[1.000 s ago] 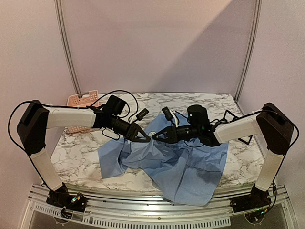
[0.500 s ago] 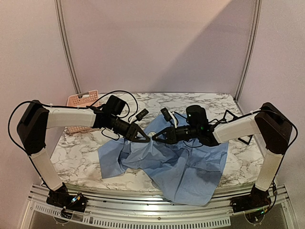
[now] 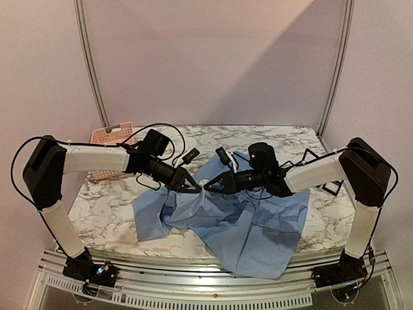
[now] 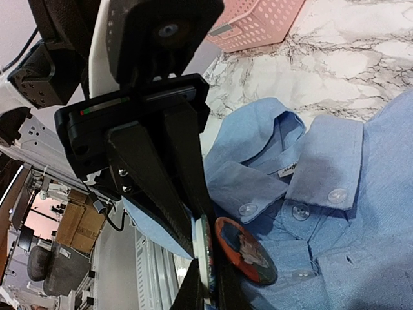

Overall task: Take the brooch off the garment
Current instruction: Open the brooch with the crumpled clothing.

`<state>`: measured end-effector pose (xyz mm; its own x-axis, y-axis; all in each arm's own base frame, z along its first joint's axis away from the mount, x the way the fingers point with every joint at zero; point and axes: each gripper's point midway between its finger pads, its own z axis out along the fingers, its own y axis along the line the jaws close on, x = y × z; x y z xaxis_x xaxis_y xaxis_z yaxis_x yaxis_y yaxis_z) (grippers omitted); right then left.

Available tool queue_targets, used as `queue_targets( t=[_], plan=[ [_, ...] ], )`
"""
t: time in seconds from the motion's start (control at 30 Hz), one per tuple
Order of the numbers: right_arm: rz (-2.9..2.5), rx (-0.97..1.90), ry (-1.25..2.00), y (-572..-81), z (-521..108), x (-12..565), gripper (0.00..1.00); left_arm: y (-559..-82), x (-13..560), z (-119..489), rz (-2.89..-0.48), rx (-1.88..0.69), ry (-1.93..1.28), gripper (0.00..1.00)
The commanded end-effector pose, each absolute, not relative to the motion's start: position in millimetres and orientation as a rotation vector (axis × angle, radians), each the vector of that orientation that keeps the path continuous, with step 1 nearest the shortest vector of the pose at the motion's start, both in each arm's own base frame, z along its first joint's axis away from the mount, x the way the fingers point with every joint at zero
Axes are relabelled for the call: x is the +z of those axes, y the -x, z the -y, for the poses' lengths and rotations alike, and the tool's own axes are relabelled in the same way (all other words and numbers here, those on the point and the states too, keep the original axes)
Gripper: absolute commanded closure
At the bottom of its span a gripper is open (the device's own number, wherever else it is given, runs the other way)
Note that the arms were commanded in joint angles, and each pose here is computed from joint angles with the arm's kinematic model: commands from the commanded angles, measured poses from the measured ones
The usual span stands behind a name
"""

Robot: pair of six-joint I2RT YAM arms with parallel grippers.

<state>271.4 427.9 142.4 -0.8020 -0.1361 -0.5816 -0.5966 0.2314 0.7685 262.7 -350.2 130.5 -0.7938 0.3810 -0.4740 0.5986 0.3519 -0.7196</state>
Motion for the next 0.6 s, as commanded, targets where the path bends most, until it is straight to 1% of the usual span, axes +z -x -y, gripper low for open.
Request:
queue_targets(
  t=[0.0,0.2,0.57],
  plan=[
    [-2.301,1.546,0.492,-284.9,-427.4,108.2,1.0,-256.1,155.0,363.9,-2.247,-1.477,-0.978,1.0],
    [-2.382,1.52,0.429,-291.5,-426.6,96.0,1.0,-256.4,156.3,363.6,-2.241,-1.471,-0.977,1.0],
    [-2.407,1.528,0.434,-291.3,-428.7,89.0,1.0,-256.0,156.6,363.7,-2.241,-1.468,-0.98,1.0]
  ],
)
